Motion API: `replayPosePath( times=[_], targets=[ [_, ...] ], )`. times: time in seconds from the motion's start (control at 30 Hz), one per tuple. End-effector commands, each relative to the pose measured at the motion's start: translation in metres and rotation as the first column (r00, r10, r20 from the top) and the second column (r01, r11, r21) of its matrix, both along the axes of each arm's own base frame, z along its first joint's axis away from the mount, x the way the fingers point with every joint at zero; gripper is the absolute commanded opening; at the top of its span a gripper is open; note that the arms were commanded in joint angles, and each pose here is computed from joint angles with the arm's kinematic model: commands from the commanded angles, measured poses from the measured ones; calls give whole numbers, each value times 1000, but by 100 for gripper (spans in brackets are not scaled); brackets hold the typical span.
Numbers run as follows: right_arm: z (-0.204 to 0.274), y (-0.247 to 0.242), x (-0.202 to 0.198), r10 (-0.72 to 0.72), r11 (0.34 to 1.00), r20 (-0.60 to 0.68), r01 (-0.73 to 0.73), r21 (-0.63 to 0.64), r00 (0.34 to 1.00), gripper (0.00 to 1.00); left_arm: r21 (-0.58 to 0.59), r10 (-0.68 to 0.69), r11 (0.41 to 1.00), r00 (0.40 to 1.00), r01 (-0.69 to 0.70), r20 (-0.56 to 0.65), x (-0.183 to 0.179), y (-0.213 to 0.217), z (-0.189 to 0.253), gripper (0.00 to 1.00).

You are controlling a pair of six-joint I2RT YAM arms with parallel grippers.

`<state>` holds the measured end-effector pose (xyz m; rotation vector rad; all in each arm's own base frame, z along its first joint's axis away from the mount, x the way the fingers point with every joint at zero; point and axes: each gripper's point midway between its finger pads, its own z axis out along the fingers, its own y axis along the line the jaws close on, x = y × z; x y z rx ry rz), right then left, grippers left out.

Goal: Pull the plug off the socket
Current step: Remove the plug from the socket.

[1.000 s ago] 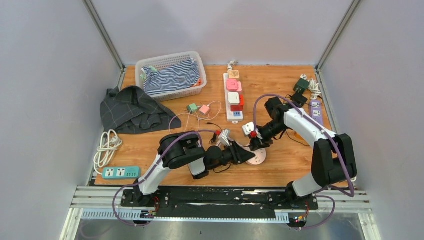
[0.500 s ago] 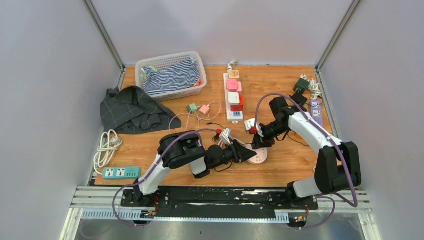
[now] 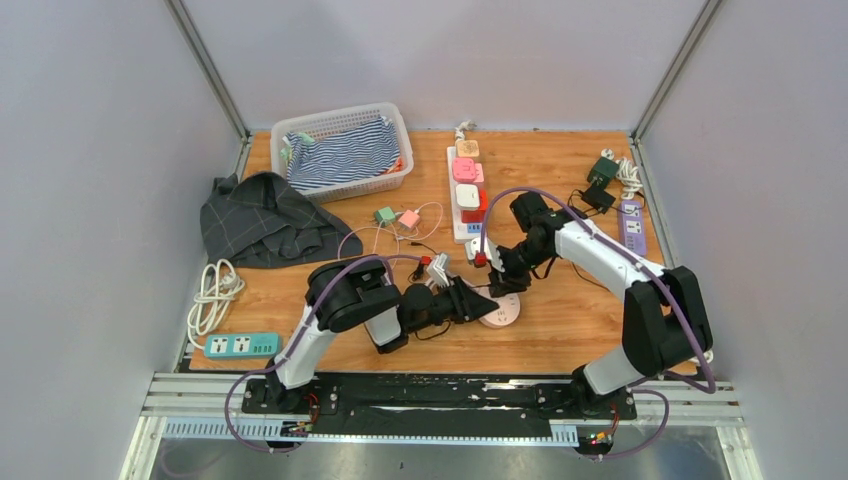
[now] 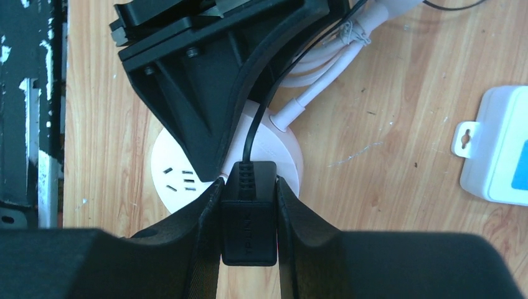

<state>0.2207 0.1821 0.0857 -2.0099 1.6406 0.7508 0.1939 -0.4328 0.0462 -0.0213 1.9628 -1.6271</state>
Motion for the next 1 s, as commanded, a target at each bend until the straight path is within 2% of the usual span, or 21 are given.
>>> replayPosePath(
  times=[0.0, 0.17, 0.27, 0.37, 0.43, 0.53, 0.63, 0.67, 0.73, 0.8, 0.87, 0.97],
  targets=[
    [5, 9, 23, -173, 985, 43, 174, -8, 984, 0, -85, -94, 991, 987, 106, 127, -17, -7, 46, 3],
    [13, 21, 17, -181, 981, 0, 180, 72, 983, 0, -127, -85, 988, 996, 89, 36, -13, -2, 49, 3],
    [19, 38, -9, -64, 989, -30, 67, 130, 997, 0, -139, -88, 987, 996, 85, -14, -13, -3, 45, 2],
    [24, 51, -30, 28, 991, 1, -27, 133, 1000, 0, -146, -91, 986, 995, 84, -47, -14, -1, 44, 2],
    [22, 51, -20, -24, 995, 23, 22, 97, 999, 0, -145, -83, 987, 995, 74, -54, -14, 3, 45, 2],
    [14, 36, 17, -171, 985, 130, 172, 1, 977, 0, -127, -55, 991, 996, 47, -65, -13, 16, 42, 2],
    [18, 24, 33, -251, 967, 166, 255, -6, 954, 0, -115, -29, 993, 997, 21, -73, -11, 28, 41, 1],
    [20, 25, 26, -232, 972, 148, 233, 9, 961, 0, -115, -28, 993, 997, 20, -76, -12, 30, 42, 1],
    [30, 40, -16, -50, 992, 39, 45, 118, 998, 0, -120, -31, 993, 996, 21, -81, -12, 32, 44, 1],
    [38, 47, -55, 151, 965, 7, -149, 214, 989, 0, -131, -41, 991, 996, 30, -79, -13, 31, 49, 0],
    [38, 50, -68, 199, 955, 5, -195, 223, 980, 0, -138, -53, 989, 996, 43, -71, -14, 28, 52, 0],
    [33, 51, -63, 183, 966, 3, -181, 185, 983, 0, -134, -53, 990, 996, 43, -74, -13, 27, 49, 0]
  ],
)
